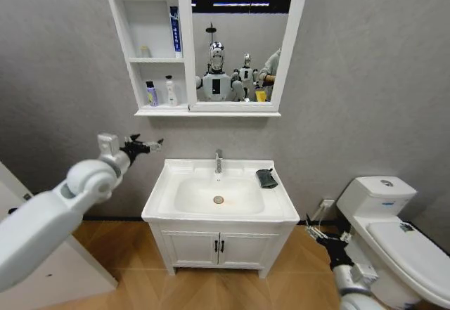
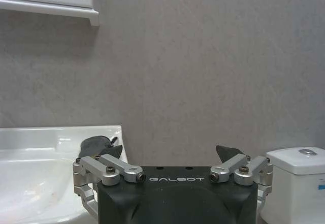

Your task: Move facial cleanser and shampoo from washbasin to cabinet, then wipe washbasin with towel.

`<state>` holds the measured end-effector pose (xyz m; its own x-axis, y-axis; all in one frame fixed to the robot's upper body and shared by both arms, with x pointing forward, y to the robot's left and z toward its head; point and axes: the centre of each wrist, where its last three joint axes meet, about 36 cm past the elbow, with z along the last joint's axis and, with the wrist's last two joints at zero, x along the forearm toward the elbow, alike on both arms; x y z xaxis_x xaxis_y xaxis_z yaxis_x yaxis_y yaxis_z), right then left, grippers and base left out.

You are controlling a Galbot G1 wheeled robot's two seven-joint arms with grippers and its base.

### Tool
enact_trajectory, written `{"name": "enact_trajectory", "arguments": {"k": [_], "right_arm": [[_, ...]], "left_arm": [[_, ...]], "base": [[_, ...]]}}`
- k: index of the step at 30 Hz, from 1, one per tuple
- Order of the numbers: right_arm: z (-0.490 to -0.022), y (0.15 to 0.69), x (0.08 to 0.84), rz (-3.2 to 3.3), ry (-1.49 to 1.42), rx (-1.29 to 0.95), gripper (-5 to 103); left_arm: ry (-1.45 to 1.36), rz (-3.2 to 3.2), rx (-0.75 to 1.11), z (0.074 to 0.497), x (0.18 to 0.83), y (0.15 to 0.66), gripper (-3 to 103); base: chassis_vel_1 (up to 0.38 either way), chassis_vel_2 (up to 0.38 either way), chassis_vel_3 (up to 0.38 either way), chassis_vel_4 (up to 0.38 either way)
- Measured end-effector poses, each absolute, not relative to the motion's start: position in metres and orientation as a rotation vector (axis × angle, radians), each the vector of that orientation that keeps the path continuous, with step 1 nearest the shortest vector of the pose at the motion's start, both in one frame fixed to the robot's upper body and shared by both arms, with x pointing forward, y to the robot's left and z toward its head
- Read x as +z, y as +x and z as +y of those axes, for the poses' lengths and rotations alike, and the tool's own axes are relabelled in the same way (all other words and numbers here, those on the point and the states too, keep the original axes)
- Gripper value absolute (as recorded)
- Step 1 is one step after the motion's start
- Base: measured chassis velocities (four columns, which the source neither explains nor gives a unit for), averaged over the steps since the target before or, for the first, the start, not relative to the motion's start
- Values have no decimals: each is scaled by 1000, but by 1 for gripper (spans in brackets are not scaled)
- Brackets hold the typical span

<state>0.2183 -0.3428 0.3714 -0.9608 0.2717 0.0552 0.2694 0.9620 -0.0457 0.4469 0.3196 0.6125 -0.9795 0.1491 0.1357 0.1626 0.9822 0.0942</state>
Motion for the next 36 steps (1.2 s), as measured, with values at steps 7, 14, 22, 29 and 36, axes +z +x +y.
{"name": "enact_trajectory", "arguments": {"k": [7, 14, 22, 29, 36], "right_arm": [[-338, 215, 365, -3049, -387, 95, 100], [-341, 216, 372, -3065, -336, 98, 100], [-352, 222, 392, -3111, -301, 114, 100], [-356, 235, 407, -3144, -259, 111, 100], [-354, 238, 418, -3164, -234, 103, 100]], "left_arm": [[-34, -2996, -150, 366, 569, 399, 100], [48, -2979, -144, 389, 564, 373, 100], [130, -2942, -17, 392, 530, 309, 100], [126, -2930, 37, 384, 506, 252, 100], [113, -2931, 41, 365, 500, 233, 100]], "base": [[-7, -5, -2, -8], [0, 0, 0, 0], [0, 0, 0, 0], [0, 0, 0, 0], [0, 0, 0, 0]]}}
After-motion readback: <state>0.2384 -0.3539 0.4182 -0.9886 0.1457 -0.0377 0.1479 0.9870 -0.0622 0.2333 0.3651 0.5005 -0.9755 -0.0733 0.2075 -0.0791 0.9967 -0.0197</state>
